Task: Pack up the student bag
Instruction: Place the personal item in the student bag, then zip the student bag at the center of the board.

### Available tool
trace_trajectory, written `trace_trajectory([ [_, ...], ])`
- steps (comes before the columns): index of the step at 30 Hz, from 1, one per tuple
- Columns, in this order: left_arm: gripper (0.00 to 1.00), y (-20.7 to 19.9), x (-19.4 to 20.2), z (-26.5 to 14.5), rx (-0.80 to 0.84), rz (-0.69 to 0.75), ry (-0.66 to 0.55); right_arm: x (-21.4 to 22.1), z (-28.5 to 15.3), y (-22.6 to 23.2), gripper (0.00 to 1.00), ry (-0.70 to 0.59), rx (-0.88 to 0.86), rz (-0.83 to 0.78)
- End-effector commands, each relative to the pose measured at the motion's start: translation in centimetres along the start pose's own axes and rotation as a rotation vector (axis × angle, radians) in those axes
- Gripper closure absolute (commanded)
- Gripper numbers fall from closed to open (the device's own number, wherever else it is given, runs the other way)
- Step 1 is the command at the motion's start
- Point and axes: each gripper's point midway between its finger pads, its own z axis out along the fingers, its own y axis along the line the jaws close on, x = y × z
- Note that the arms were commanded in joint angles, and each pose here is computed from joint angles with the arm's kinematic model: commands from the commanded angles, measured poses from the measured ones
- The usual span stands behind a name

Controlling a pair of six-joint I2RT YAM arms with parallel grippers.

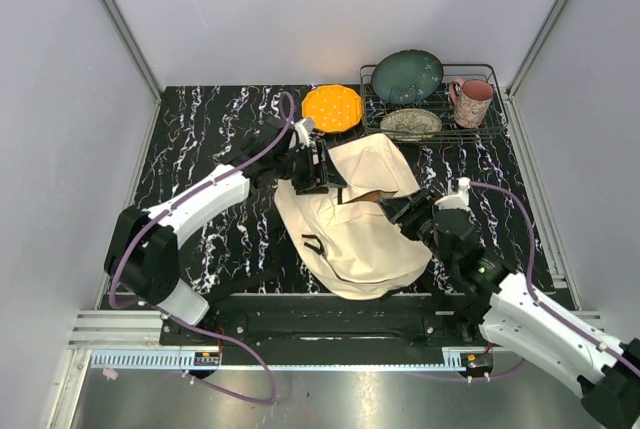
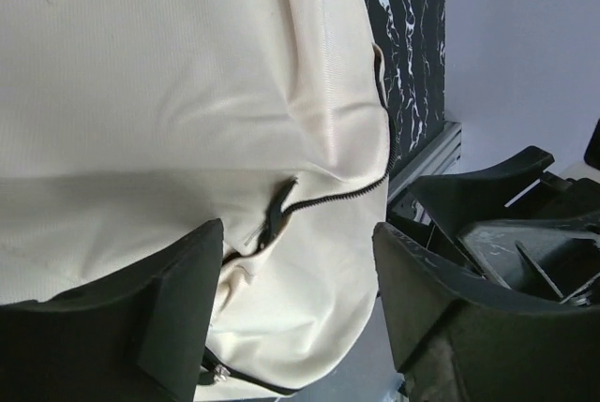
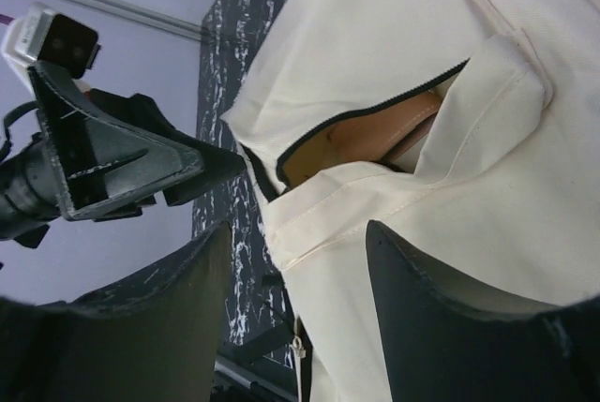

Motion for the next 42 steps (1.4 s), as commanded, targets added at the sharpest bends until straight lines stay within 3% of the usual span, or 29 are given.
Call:
trace_trajectory([
  [1,0.25,-2.4,-0.6,-3.0,0.069,0.094,-0.077,0.2,-1.8,0.7,0.36,0.057,-0.037,-0.099],
  [6,0.12,0.3,-0.9,-5.1,-0.088,0.107,-0.186,0.4,-2.0,3.3,0.41,0.13,-0.086,-0.22],
  [11,0.09,2.6,0.3,-6.5,-0.179,0.102,-0.213,1.4,-1.1,5.8,0.45,0.221,-0.138,-0.307],
  [18,0.02,4.3,2.0,-7.4,-0.188,0.071,-0.258,2.5,0.7,7.6,0.44,0.301,-0.152,-0.367],
  [27,0.01,6.0,2.3,-6.2,-0.216,0.023,-0.264,3.3,1.6,7.8,0.44,0.354,-0.133,-0.361],
  [33,0.02,5.4,2.1,-4.6,-0.149,-0.002,-0.252,4.0,1.8,7.8,0.46,0.381,-0.141,-0.354],
  [42,0.05,5.5,1.4,-2.2,-0.116,-0.04,-0.226,4.2,5.2,7.3,0.51,0.367,-0.067,-0.37],
])
